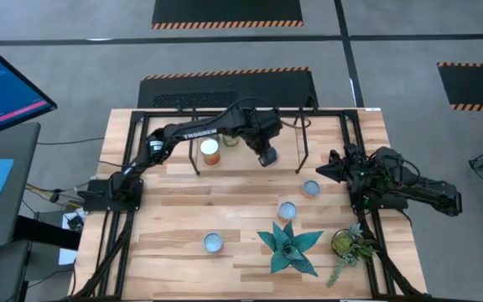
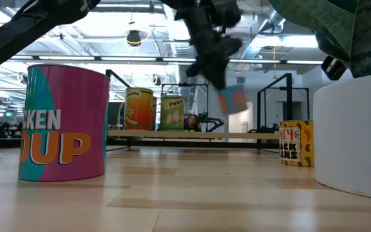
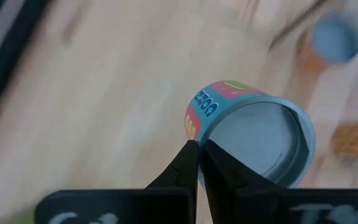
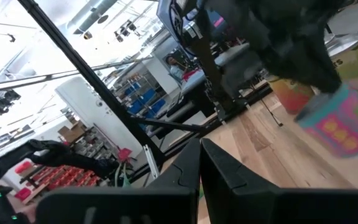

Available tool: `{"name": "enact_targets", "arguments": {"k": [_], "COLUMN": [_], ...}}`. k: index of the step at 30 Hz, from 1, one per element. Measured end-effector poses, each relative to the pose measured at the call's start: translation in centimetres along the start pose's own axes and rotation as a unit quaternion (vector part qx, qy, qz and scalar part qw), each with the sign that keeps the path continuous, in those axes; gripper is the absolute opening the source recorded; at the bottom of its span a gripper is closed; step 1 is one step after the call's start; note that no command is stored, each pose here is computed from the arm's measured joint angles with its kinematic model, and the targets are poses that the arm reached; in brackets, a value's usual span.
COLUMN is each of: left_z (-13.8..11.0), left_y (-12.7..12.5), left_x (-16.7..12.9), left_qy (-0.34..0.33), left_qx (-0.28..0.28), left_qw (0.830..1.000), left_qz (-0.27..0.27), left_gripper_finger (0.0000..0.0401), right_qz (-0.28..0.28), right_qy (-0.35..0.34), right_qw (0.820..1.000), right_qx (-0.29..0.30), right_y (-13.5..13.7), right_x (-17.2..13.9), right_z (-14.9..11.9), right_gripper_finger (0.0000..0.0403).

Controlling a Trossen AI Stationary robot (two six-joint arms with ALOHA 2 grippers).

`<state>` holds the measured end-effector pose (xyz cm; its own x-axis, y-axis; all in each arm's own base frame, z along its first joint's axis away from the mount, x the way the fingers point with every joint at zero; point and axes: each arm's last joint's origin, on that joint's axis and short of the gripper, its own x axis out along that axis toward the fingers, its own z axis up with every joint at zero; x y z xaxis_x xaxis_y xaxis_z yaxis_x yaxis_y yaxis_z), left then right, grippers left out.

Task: Pick and place cans onto a shelf
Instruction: Put the canned corn on the shelf

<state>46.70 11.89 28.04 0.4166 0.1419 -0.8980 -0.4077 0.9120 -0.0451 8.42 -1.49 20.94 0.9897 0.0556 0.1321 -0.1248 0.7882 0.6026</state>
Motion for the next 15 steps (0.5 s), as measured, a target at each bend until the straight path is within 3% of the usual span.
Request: {"name": "enact_targets", "arguments": {"k": [5,15], "left_z": [-0.6,-0.3], "left_y": [0.2,1.0], "left_x": [1.3,1.7], "left_qy": [0.038,0.029], "left_qx": [0.0,-0.006], "left_qw": [0.999,0.999], "left_qz": [0.006,0.023], "left_gripper_finger": [0.0,0.0], "right_qz": [0.002,0.0], "right_qy": [-0.002,0.0], "right_qw": [1.0,1.0], "right_qx": [0.0,-0.001], "right_y": [0.0,0.0], "right_x": [0.0,0.0], "right_z": [0.0,0.0], "right_gripper_finger": [0.0038,0.0038]}}
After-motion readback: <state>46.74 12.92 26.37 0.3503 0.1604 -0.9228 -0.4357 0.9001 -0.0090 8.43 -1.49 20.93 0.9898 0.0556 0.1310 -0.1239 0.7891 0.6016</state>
